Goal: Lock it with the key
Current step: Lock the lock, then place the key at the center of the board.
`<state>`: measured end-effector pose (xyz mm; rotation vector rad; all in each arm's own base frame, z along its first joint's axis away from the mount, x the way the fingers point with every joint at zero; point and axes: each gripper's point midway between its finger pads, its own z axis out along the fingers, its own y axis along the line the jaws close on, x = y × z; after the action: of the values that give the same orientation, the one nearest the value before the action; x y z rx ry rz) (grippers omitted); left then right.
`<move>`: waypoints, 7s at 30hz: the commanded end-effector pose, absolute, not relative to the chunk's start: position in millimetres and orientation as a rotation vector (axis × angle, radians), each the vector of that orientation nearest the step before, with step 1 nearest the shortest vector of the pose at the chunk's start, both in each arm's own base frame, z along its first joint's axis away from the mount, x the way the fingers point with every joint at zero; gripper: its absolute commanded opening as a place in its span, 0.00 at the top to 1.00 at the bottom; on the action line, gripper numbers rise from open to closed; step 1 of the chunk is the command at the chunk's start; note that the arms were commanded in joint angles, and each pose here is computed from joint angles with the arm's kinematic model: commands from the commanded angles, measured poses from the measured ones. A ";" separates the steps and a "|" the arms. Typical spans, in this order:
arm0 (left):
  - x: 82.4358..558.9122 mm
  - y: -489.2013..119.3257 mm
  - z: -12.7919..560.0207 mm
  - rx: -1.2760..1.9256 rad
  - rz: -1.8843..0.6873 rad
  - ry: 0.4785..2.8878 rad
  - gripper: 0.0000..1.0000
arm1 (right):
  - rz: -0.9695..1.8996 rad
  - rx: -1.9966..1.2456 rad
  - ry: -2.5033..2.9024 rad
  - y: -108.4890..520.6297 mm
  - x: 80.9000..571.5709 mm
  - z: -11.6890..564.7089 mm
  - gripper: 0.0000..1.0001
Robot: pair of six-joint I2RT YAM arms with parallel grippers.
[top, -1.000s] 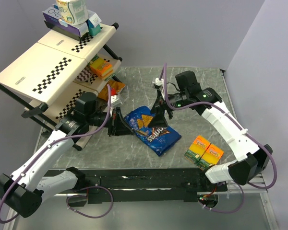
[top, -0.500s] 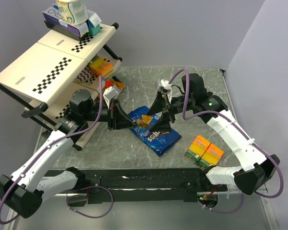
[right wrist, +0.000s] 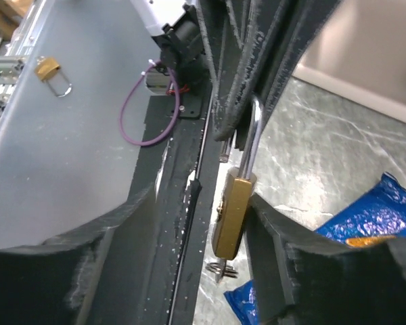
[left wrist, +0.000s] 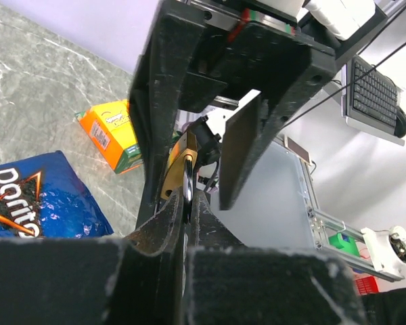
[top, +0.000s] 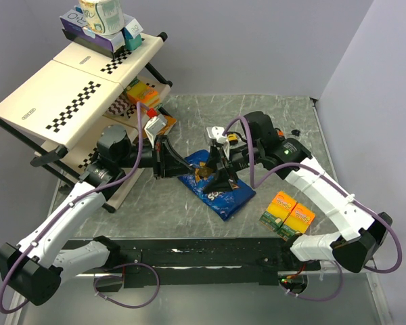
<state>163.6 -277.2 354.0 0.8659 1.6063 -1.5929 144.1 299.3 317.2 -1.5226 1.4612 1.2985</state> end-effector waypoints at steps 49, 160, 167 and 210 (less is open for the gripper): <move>145.3 -280.9 342.1 1.111 -1.345 1.538 0.73 | 1.306 -1.588 1.552 295.1 141.4 309.9 1.00; 164.7 -269.3 321.9 1.041 -1.429 1.535 0.99 | 1.470 -1.396 1.634 281.8 163.7 309.3 1.00; 168.9 -263.0 314.2 1.117 -1.302 1.522 0.99 | 1.429 -1.376 1.662 271.7 167.3 304.2 1.00; 212.0 -235.8 249.4 1.008 -1.142 1.726 0.99 | 0.721 -0.202 2.387 239.8 473.3 116.5 1.00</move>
<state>203.6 -233.0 243.0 1.0042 1.7838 -1.1610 447.6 225.6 108.0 -0.2554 2.4231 0.7332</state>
